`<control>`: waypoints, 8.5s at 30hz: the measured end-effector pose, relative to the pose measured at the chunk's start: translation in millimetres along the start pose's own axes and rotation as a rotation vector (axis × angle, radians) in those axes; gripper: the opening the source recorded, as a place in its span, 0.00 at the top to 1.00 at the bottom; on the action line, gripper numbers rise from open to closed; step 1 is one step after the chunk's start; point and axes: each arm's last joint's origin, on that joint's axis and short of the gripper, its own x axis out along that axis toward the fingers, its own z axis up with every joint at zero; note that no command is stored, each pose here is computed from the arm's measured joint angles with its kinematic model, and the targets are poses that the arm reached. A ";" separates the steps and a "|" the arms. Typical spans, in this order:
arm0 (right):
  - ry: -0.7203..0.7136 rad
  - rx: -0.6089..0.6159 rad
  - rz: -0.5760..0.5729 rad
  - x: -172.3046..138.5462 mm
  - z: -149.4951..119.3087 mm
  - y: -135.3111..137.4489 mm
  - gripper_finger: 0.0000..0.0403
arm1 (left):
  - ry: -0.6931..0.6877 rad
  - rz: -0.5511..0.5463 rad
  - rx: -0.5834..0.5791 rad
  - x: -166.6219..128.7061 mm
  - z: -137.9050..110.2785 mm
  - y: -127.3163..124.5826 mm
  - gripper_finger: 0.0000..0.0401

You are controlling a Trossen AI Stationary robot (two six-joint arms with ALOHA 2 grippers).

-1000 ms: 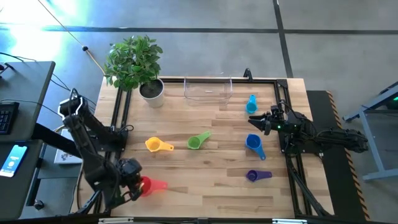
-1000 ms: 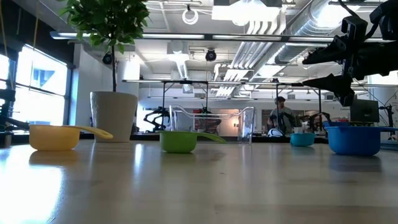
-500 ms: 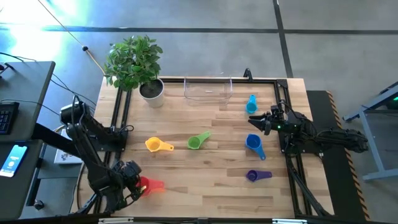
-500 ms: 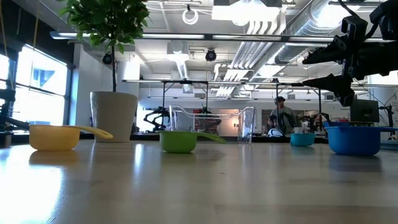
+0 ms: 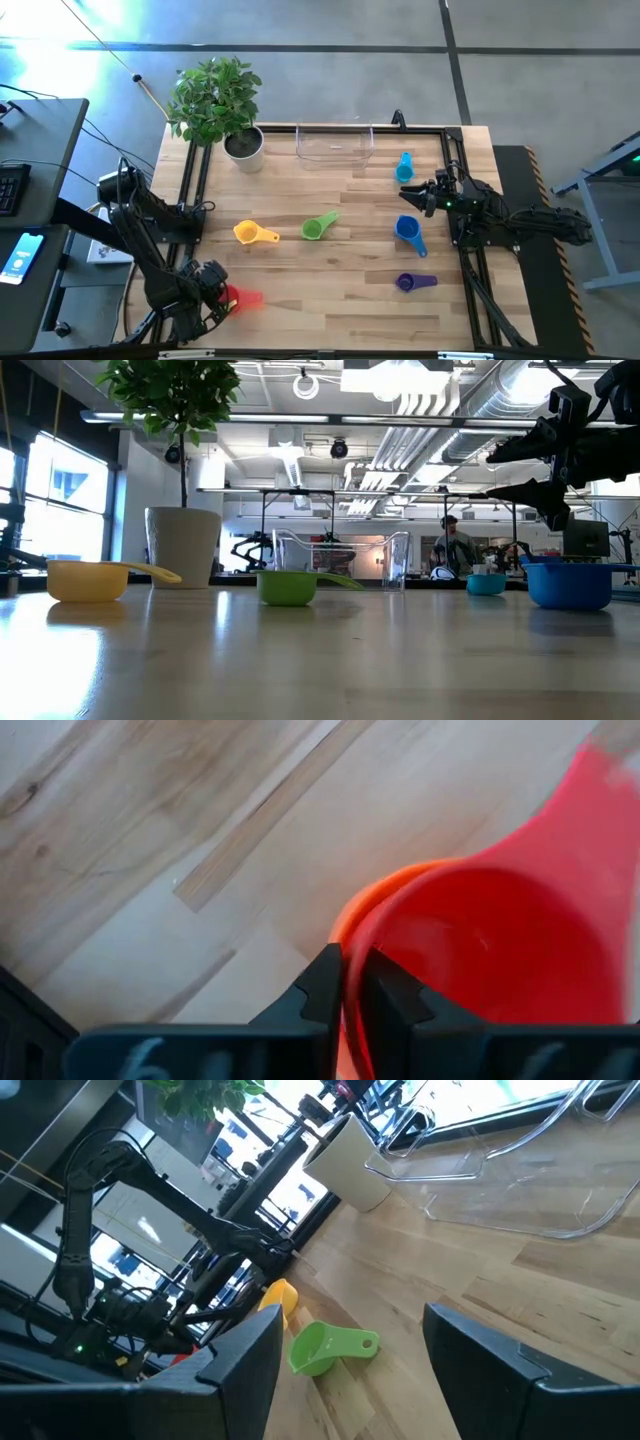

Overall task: Nest measuring cups in basket
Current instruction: Stack the red measuring cup on top of the orange measuring cup, then stack the blue measuring cup on top of the red measuring cup

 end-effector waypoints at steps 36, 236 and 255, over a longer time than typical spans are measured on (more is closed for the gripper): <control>0.000 0.000 0.000 -0.1 0.1 0.1 0.42 | -0.054 -0.020 -0.016 -2.0 80.2 -2.1 0.82; 0.984 -0.045 -0.807 90.9 -30.9 104.9 0.42 | -0.294 -0.250 0.033 -74.2 172.3 74.1 0.88; 1.058 -0.154 -0.965 107.2 -68.8 85.9 0.73 | -0.310 -0.223 0.061 -72.9 179.8 78.6 0.88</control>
